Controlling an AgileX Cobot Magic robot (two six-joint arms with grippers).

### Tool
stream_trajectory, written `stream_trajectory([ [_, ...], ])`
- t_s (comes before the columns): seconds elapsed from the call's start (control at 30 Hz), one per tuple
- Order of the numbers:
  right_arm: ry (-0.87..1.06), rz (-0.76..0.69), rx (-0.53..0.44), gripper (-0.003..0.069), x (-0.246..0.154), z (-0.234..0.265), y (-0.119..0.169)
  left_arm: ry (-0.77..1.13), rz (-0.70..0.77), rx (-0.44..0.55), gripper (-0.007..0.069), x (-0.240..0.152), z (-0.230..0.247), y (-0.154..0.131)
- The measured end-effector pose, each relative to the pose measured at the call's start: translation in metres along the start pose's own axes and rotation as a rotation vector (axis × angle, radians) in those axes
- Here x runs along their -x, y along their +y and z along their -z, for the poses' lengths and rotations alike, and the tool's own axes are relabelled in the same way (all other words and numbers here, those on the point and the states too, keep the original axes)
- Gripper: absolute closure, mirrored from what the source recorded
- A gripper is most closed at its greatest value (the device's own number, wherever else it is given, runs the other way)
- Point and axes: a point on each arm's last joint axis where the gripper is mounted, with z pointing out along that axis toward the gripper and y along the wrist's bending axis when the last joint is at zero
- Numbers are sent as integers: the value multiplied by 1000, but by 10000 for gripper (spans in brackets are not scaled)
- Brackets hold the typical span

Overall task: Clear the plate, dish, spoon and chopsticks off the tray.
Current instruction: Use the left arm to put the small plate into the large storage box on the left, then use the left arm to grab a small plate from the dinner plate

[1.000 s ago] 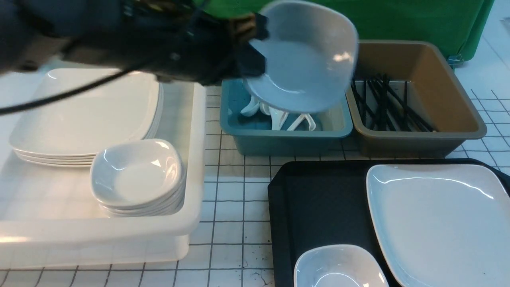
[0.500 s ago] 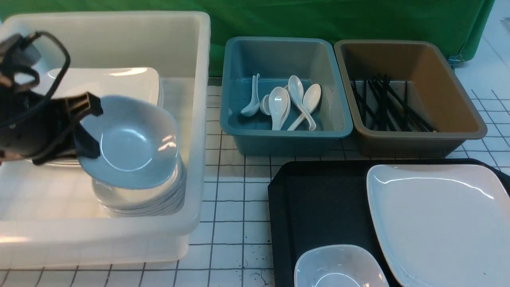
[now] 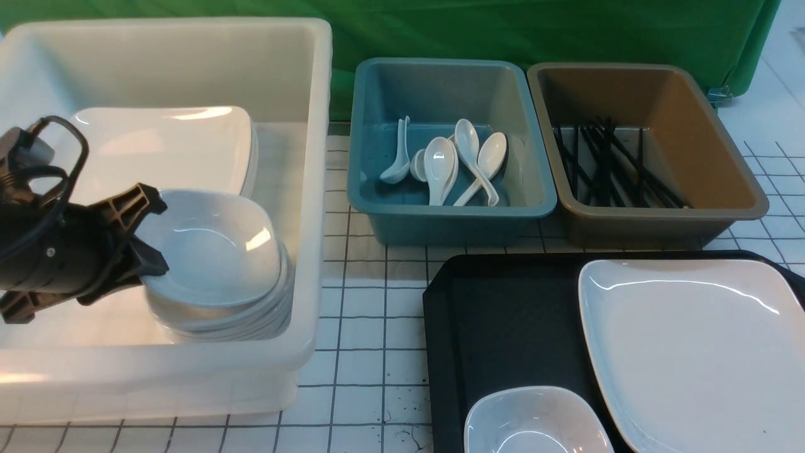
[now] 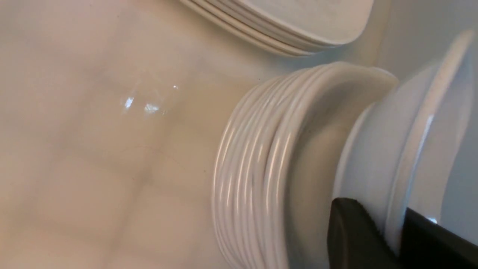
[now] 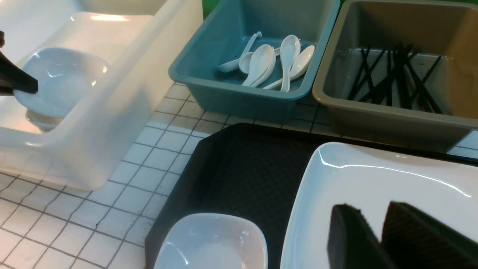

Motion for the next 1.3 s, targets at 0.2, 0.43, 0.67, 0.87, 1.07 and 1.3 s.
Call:
stream_trajectory([
  [0.2, 0, 0, 0, 503, 0, 0, 0, 69, -17, 20, 405, -6, 0, 2],
  [0.43, 1, 0, 0, 494, 0, 0, 0, 72, -121, 71, 193, 0, 8, 1],
  [0.67, 14, 0, 0, 483, -1, 0, 0, 44, -208, 40, 108, 16, 44, -24],
  [0.87, 19, 0, 0, 482, -2, 0, 0, 162, -277, -181, 282, 1, 61, -65],
  [1.07, 19, 0, 0, 480, -2, 0, 0, 370, -505, -336, 585, -66, 56, -114],
  [1.3, 19, 0, 0, 471, -2, 0, 0, 659, -851, -376, 628, -145, 41, -174],
])
